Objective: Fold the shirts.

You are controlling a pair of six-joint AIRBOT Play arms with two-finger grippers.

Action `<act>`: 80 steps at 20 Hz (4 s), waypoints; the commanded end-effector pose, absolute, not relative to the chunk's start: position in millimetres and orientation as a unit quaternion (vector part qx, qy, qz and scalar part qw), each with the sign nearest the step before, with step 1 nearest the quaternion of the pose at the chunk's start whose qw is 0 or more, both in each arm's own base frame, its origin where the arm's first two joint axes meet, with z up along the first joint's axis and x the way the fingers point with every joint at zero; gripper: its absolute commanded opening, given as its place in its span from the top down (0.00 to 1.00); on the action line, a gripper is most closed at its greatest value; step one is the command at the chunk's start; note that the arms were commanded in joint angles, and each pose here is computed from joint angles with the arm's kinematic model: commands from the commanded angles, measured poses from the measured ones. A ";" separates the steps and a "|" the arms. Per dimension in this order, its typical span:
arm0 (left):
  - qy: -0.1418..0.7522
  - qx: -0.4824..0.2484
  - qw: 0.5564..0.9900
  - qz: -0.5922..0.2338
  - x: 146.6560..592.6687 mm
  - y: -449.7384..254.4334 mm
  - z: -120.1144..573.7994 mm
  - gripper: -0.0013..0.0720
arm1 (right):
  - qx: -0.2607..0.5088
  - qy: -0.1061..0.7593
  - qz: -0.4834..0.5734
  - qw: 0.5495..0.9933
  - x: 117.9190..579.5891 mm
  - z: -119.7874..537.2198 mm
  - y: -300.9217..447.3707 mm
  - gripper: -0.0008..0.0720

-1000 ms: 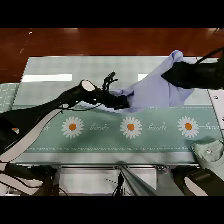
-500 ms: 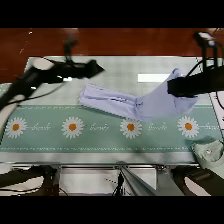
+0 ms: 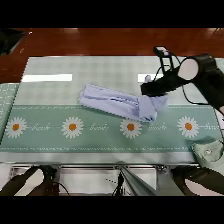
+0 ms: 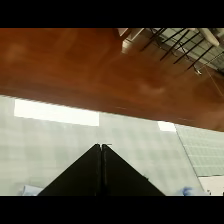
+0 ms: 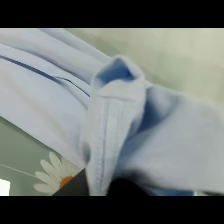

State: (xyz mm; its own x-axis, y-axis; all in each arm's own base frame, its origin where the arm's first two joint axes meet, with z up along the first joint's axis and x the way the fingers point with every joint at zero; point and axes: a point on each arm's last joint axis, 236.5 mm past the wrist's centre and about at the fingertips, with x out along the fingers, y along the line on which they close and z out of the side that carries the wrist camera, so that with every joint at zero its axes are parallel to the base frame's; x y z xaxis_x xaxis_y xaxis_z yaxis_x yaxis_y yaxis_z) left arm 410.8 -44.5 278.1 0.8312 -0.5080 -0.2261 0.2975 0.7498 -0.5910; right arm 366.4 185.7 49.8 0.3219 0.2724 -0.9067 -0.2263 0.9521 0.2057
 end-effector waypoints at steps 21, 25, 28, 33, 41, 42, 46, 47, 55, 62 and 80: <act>0.236 -0.250 0.914 -0.216 382.9 -38.2 255.4 0.95 | 0.285 0.367 0.298 0.834 414.9 117.6 364.8 0.49; 0.263 -0.269 0.903 -0.210 383.4 -37.7 226.6 0.95 | 0.211 0.383 0.263 0.860 424.1 128.4 281.4 0.49; 0.268 -0.274 0.900 -0.207 383.5 -37.1 219.5 0.95 | 0.067 0.494 0.156 0.853 397.7 87.3 161.5 0.49; 0.252 -0.275 0.908 -0.192 390.3 -29.5 224.0 0.42 | 0.085 0.664 0.066 0.740 320.5 -7.8 71.1 0.31; 0.284 -0.278 0.891 -0.220 376.7 -44.3 216.2 0.43 | 0.375 0.556 0.079 0.738 364.5 -72.1 174.7 0.18; 0.287 -0.282 0.888 -0.220 375.8 -45.2 215.7 0.43 | 0.376 0.562 0.086 0.731 362.1 -80.9 188.5 0.18; 0.303 -0.296 0.877 -0.226 370.1 -50.6 213.0 0.43 | 0.367 0.576 0.104 0.723 353.9 -104.7 222.3 0.31; 0.306 -0.295 0.876 -0.229 368.7 -51.9 212.5 0.43 | 0.359 0.570 0.113 0.730 356.1 -102.3 225.3 0.50; 0.316 -0.286 0.877 -0.220 369.8 -48.3 203.3 0.43 | 0.271 0.514 0.228 0.781 359.0 56.7 163.6 0.95; 0.342 -0.315 0.865 -0.188 378.7 -53.2 150.2 0.43 | 0.160 0.454 -0.161 0.862 230.4 185.6 -94.0 0.95; 0.283 -0.298 0.908 -0.084 437.9 -14.0 107.0 0.43 | 0.234 0.547 -0.565 0.572 -2.8 176.5 -188.5 0.95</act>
